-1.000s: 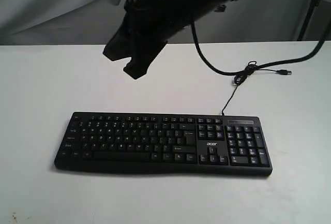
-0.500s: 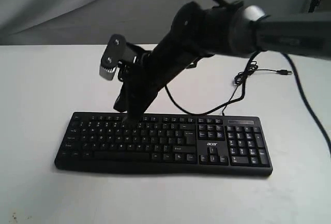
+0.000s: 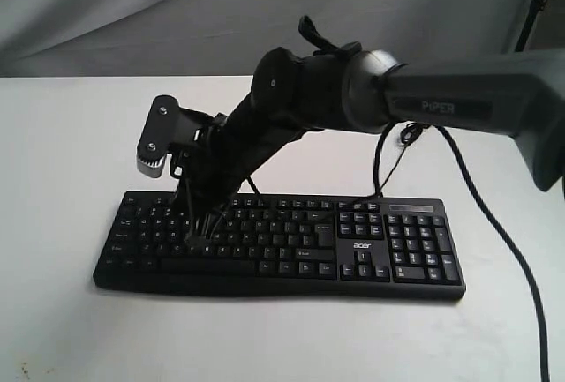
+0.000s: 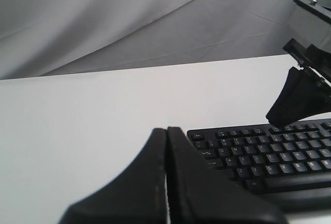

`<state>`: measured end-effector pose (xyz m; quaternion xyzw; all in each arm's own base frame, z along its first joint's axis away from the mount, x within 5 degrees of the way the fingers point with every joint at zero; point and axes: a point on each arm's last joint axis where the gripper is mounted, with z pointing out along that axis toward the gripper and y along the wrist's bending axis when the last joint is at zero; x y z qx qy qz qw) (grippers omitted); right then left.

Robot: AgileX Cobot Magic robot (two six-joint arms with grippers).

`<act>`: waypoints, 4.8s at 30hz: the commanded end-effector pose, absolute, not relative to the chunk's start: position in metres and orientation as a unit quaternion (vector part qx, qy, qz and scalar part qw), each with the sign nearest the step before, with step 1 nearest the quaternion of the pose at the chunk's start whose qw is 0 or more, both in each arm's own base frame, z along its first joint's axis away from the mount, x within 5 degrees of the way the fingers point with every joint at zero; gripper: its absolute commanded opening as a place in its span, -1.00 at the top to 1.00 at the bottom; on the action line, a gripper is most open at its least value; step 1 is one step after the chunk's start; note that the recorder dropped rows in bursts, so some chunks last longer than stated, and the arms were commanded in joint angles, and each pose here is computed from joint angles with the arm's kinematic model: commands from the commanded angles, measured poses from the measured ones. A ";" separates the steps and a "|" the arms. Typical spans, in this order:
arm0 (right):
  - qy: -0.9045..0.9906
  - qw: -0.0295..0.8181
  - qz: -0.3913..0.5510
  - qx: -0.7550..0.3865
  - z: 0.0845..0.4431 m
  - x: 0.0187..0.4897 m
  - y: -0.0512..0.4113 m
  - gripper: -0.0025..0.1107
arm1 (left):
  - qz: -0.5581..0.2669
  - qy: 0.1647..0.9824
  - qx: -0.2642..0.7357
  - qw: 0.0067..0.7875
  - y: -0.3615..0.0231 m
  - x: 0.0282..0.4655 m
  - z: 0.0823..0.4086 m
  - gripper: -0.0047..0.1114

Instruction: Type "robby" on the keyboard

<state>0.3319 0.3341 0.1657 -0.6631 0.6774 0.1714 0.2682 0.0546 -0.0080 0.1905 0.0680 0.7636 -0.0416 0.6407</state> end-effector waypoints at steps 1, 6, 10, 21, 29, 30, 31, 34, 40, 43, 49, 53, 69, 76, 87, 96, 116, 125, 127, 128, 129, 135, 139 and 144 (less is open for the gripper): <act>0.663 0.290 0.163 -0.671 0.171 0.334 0.341 0.96 | -0.043 0.762 0.071 0.642 -0.008 0.055 0.190 0.92; 0.676 0.254 0.171 -0.670 0.166 0.352 0.358 0.96 | -0.043 0.762 0.071 0.642 -0.008 0.055 0.190 0.92; 0.694 0.234 0.155 -0.663 0.150 0.360 0.360 0.96 | -0.043 0.762 0.071 0.642 -0.008 0.055 0.190 0.92; 0.720 0.199 0.151 -0.647 0.143 0.358 0.356 0.96 | -0.043 0.762 0.071 0.642 -0.008 0.055 0.190 0.92; 0.711 0.196 0.153 -0.658 0.143 0.354 0.359 0.96 | -0.043 0.762 0.071 0.642 -0.008 0.055 0.190 0.92; 0.708 0.197 0.152 -0.661 0.143 0.353 0.360 0.96 | -0.043 0.762 0.071 0.642 -0.008 0.055 0.190 0.92; 0.705 0.198 0.151 -0.664 0.143 0.352 0.362 0.96 | -0.043 0.762 0.071 0.642 -0.008 0.055 0.190 0.92; 0.704 0.197 0.149 -0.666 0.142 0.352 0.361 0.96 | -0.043 0.762 0.071 0.642 -0.008 0.055 0.190 0.92; 0.703 0.195 0.148 -0.668 0.142 0.352 0.361 0.96 | -0.043 0.762 0.071 0.642 -0.008 0.055 0.190 0.92; 0.705 0.191 0.147 -0.668 0.139 0.351 0.359 0.96 | -0.043 0.762 0.071 0.642 -0.008 0.055 0.190 0.92; 0.704 0.202 0.141 -0.666 0.136 0.352 0.359 0.96 | -0.043 0.762 0.071 0.642 -0.008 0.055 0.190 0.92; 0.704 0.204 0.142 -0.665 0.136 0.353 0.359 0.96 | -0.043 0.762 0.071 0.642 -0.008 0.055 0.190 0.92; 0.711 0.195 0.133 -0.662 0.130 0.353 0.358 0.96 | -0.043 0.762 0.071 0.642 -0.008 0.055 0.190 0.92; 0.712 0.192 0.131 -0.663 0.129 0.353 0.357 0.96 | -0.043 0.762 0.071 0.642 -0.008 0.055 0.190 0.92; 0.713 0.189 0.133 -0.662 0.128 0.353 0.357 0.96 | -0.043 0.762 0.071 0.642 -0.008 0.055 0.190 0.92; 0.712 0.192 0.134 -0.662 0.133 0.352 0.357 0.96 | -0.043 0.762 0.071 0.642 -0.008 0.055 0.190 0.92; 0.706 0.210 0.131 -0.663 0.158 0.351 0.355 0.96 | -0.043 0.762 0.071 0.642 -0.008 0.055 0.190 0.92; 0.715 0.193 0.107 -0.663 0.173 0.351 0.345 0.96 | -0.043 0.762 0.071 0.642 -0.008 0.055 0.190 0.92; 0.721 0.187 0.107 -0.659 0.170 0.351 0.341 0.96 | -0.043 0.762 0.071 0.642 -0.008 0.055 0.190 0.92; 0.723 0.185 0.106 -0.657 0.166 0.351 0.339 0.96 | -0.043 0.762 0.071 0.642 -0.008 0.055 0.190 0.92; 0.727 0.183 0.104 -0.654 0.163 0.352 0.335 0.96 | -0.043 0.762 0.071 0.642 -0.008 0.055 0.190 0.92; 0.742 0.181 0.102 -0.637 0.151 0.353 0.318 0.96 | -0.043 0.762 0.071 0.642 -0.008 0.055 0.190 0.92; 0.743 0.203 0.096 -0.631 0.162 0.349 0.307 0.96 | -0.043 0.762 0.071 0.642 -0.008 0.055 0.190 0.92; 0.763 0.192 0.093 -0.611 0.161 0.346 0.279 0.96 | -0.043 0.762 0.071 0.642 -0.008 0.055 0.190 0.92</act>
